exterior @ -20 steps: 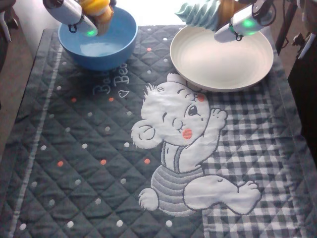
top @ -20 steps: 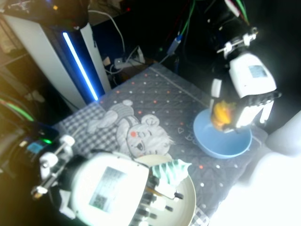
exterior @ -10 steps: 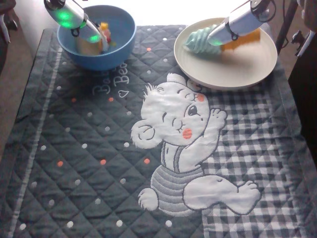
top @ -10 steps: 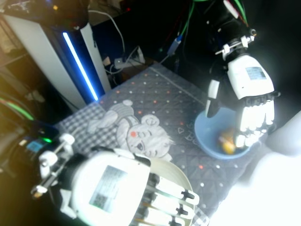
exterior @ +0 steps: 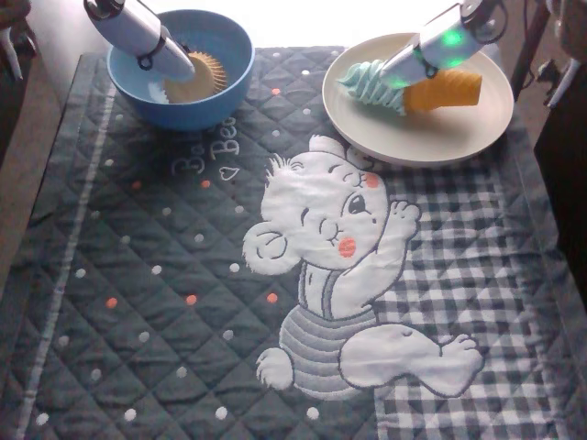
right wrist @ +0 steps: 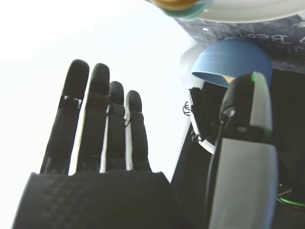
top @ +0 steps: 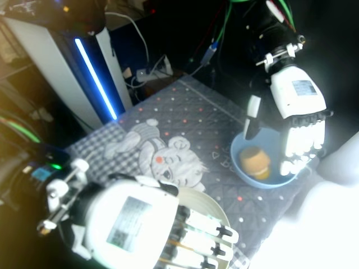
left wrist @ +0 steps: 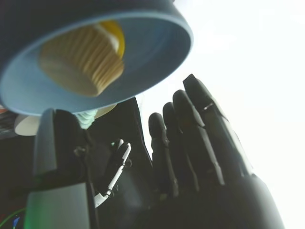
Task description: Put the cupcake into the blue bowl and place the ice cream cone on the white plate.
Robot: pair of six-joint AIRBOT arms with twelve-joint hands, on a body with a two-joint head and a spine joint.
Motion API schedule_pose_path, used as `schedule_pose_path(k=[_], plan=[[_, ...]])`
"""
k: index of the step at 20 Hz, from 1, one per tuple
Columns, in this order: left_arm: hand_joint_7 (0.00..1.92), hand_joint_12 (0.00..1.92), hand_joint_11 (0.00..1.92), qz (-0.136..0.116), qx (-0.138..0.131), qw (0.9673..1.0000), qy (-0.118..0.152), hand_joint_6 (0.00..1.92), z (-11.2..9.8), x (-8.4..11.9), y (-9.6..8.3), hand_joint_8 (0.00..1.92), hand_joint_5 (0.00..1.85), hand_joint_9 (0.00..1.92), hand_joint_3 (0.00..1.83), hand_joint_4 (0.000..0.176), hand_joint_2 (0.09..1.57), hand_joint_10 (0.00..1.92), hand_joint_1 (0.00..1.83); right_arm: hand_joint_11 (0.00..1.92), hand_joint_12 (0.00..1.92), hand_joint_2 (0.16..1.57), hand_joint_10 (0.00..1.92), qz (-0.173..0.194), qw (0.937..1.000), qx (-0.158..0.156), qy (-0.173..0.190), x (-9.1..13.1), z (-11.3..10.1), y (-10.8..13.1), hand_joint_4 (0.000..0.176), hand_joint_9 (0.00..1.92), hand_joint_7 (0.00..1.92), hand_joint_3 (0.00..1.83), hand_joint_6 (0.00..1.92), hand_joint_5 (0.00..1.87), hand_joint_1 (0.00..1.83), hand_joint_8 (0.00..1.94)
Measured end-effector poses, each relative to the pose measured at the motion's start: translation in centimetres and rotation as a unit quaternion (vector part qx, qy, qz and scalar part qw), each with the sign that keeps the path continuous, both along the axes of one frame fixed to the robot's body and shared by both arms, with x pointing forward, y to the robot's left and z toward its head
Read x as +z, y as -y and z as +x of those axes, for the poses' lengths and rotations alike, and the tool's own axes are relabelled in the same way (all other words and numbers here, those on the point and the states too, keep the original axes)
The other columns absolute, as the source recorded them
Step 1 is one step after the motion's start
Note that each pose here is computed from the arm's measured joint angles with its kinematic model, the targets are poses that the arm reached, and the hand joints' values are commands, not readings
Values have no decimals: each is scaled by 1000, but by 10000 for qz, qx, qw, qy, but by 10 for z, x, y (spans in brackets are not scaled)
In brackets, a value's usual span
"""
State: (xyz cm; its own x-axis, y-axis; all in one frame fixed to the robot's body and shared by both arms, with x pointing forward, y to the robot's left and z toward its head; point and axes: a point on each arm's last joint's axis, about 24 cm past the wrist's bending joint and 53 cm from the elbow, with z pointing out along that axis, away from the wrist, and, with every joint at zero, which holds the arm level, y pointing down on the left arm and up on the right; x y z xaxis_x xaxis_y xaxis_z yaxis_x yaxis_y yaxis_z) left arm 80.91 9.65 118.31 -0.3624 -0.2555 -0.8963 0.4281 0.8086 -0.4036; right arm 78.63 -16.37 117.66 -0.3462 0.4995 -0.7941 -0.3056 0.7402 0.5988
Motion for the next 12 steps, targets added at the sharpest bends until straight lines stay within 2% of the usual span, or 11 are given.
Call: schedule_pose_path(k=[2, 3, 4, 5, 6, 7, 8, 9, 10, 11, 12], plan=[[389, 637, 0, -92, -103, 9999, 26, 0, -6, 5, 0, 0, 423, 323, 0, 6, 808, 0, 959, 18, 954, 748, 0, 87, 9998, 152, 31, 3, -8, -13, 27, 351, 385, 2, 0, 303, 873, 0], [338, 632, 0, -193, -159, 9997, 36, 0, -10, 9, -2, 0, 382, 288, 0, 41, 809, 0, 901, 3, 974, 753, 0, 149, 9996, 242, 83, 6, -13, -20, 57, 319, 351, 3, 0, 278, 859, 0], [298, 631, 0, -345, -204, 9992, 59, 0, -13, 17, -6, 0, 358, 266, 0, 57, 796, 0, 905, 0, 1010, 750, 0, 227, 9989, 341, 209, 15, -20, -25, 45, 292, 325, 1, 0, 249, 845, 0], [302, 671, 0, -543, -236, 9982, 107, 3, -17, 29, -13, 3, 368, 277, 0, 43, 781, 4, 940, 0, 947, 740, 2, 356, 9977, 420, 401, 29, -28, -25, 62, 250, 286, 0, 0, 225, 841, 1], [339, 773, 35, -627, -240, 9976, 154, 2, -19, 36, -19, 5, 377, 317, 0, 5, 767, 6, 904, 0, 906, 729, 0, 419, 9969, 445, 502, 36, -32, -23, 76, 229, 251, 0, 0, 198, 823, 0], [325, 787, 26, -703, -234, 9969, 265, 0, -24, 47, -30, 0, 362, 300, 0, 16, 767, 0, 882, 0, 819, 736, 2, 515, 9952, 463, 693, 51, -39, -17, 86, 208, 224, 0, 0, 174, 794, 2], [321, 694, 85, -761, -247, 9963, 322, 1, -29, 53, -37, 1, 347, 310, 0, 17, 767, 0, 899, 0, 767, 759, 4, 575, 9939, 469, 821, 60, -45, -12, 91, 214, 207, 4, 0, 158, 761, 1], [319, 618, 136, -804, -297, 9956, 385, 0, -35, 59, -40, 0, 332, 322, 0, 29, 770, 0, 890, 0, 709, 764, 6, 635, 9923, 470, 957, 71, -50, -6, 102, 201, 194, 2, 0, 155, 751, 3], [272, 761, 51, -835, -381, 9948, 448, 0, -43, 65, -42, 0, 294, 291, 0, 17, 796, 0, 884, 0, 915, 778, 6, 729, 9897, 493, 1132, 83, -58, -1, 119, 179, 170, 0, 1, 143, 727, 4], [234, 722, 9, -894, -520, 9933, 510, 0, -53, 71, -41, 1, 277, 240, 0, 28, 792, 1, 876, 0, 1034, 775, 2, 836, 9863, 543, 1317, 97, -68, 1, 127, 169, 156, 0, 4, 129, 702, 3], [230, 715, 1, -963, -709, 9909, 623, 0, -66, 79, -36, 2, 274, 239, 0, 58, 773, 4, 836, 0, 1084, 773, 1, 932, 9820, 639, 1511, 109, -79, 0, 102, 160, 131, 0, 0, 90, 639, 1]])
